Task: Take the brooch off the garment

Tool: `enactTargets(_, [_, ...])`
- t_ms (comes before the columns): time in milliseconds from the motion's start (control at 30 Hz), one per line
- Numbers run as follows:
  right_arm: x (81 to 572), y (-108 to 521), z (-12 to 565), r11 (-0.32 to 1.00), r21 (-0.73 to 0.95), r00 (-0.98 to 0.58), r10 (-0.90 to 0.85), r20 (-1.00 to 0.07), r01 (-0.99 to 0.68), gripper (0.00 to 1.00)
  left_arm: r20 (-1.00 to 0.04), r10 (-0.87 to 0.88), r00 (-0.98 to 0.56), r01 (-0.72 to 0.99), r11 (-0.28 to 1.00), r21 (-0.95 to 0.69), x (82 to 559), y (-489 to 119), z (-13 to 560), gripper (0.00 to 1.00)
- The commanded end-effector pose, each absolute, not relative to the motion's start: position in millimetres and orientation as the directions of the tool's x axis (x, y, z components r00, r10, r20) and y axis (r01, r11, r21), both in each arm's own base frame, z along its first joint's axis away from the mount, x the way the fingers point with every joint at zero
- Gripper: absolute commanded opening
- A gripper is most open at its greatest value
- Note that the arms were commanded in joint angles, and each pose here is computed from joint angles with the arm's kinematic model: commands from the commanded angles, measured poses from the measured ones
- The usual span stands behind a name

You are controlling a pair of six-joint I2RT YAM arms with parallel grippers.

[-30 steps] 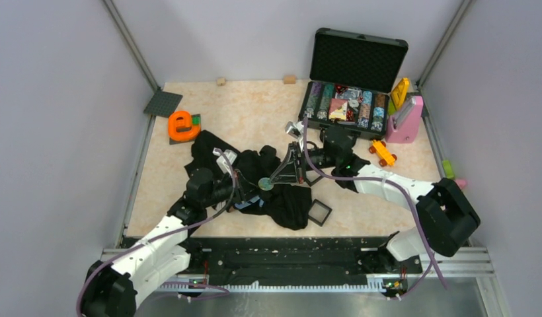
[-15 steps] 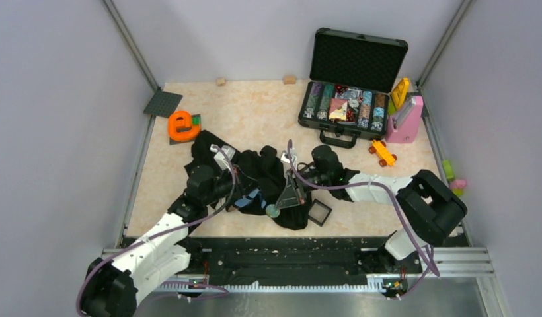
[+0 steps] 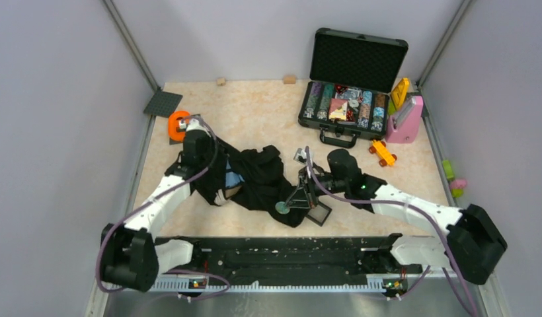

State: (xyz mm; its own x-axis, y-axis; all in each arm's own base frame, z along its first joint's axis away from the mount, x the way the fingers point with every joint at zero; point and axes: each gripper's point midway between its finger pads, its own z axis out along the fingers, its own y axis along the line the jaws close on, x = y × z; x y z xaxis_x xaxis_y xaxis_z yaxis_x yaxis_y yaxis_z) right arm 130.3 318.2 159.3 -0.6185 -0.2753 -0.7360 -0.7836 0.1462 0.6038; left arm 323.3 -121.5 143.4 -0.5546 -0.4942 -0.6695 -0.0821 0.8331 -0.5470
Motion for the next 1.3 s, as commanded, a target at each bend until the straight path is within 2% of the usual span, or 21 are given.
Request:
enactTargets(0, [163.2,301.3,171.7,0.342,0.471,-0.553,-0.205,-0.808,-0.814,0.0,-0.707,-0.589,-0.391,-0.189,0.804,-0.564,385.2,-76.3,191.5,0.0])
enactTargets(200, [169.9,283.7,184.2,0.421,0.398,-0.499,-0.162,-0.851,-0.815,0.0,-0.797,-0.576,-0.18,-0.291,0.806,-0.516,449.5,-13.8,284.5,0.0])
enactTargets(333, [170.3,277.7,188.5,0.439,0.381,-0.482,-0.142,-0.865,-0.814,0.0,-0.816,-0.546,-0.187,-0.24,0.831,-0.501,460.5,-19.3,305.7,0.0])
enactTargets(367, [170.8,276.8,189.2,0.443,0.376,-0.477,-0.138,-0.868,-0.814,0.0,-0.815,-0.538,-0.217,-0.193,0.842,-0.504,459.3,-28.5,304.4,0.06])
enactTargets(433, [170.9,276.4,192.9,0.432,0.351,-0.444,-0.133,-0.886,-0.831,0.0,-0.774,-0.547,-0.32,-0.118,0.833,-0.54,447.1,-52.2,292.2,0.42])
enactTargets(467, [171.7,275.8,197.2,0.418,0.311,-0.396,-0.133,-0.909,-0.853,0.0,-0.748,-0.544,-0.381,-0.089,0.827,-0.556,436.1,-64.9,283.5,0.65])
enactTargets(533, [174.1,275.1,204.7,0.4,0.236,-0.308,-0.125,-0.943,-0.885,0.0,-0.713,-0.52,-0.47,-0.071,0.828,-0.556,408.1,-82.7,265.5,0.88])
enactTargets(567, [175.8,274.6,209.5,0.392,0.19,-0.255,-0.122,-0.959,-0.9,0.0,-0.7,-0.506,-0.503,-0.062,0.829,-0.555,392.1,-89.7,256.7,0.91])
enactTargets(700, [175.0,276.4,225.4,0.309,-0.061,0.03,-0.104,-0.994,-0.949,0.0,-0.626,-0.516,-0.585,0.009,0.768,-0.641,326.9,-113.0,242.7,0.91])
enactTargets(800, [168.8,281.5,234.0,0.244,-0.288,0.279,-0.072,-0.958,-0.926,0.0,-0.565,-0.531,-0.631,0.053,0.698,-0.715,288.3,-127.7,238.3,0.9])
enactTargets(900, [173.9,286.3,242.6,0.254,-0.448,0.447,-0.065,-0.892,-0.857,0.0,-0.488,-0.534,-0.69,0.15,0.555,-0.818,255.9,-153.2,247.7,0.86])
enactTargets(1033, [181.0,298.0,243.7,0.249,-0.618,0.607,-0.13,-0.784,-0.745,0.0,-0.299,-0.507,-0.808,0.159,0.301,-0.94,218.4,-181.5,254.8,0.77])
enactTargets(1167, [182.7,307.1,246.9,0.2,-0.779,0.751,-0.207,-0.627,-0.594,0.0,-0.23,-0.489,-0.841,0.127,0.235,-0.964,200.0,-188.3,246.6,0.74])
enactTargets(1267, [180.5,310.8,252.3,0.184,-0.853,0.823,-0.226,-0.521,-0.489,0.0,-0.208,-0.483,-0.851,0.128,0.194,-0.973,193.4,-191.1,248.7,0.67])
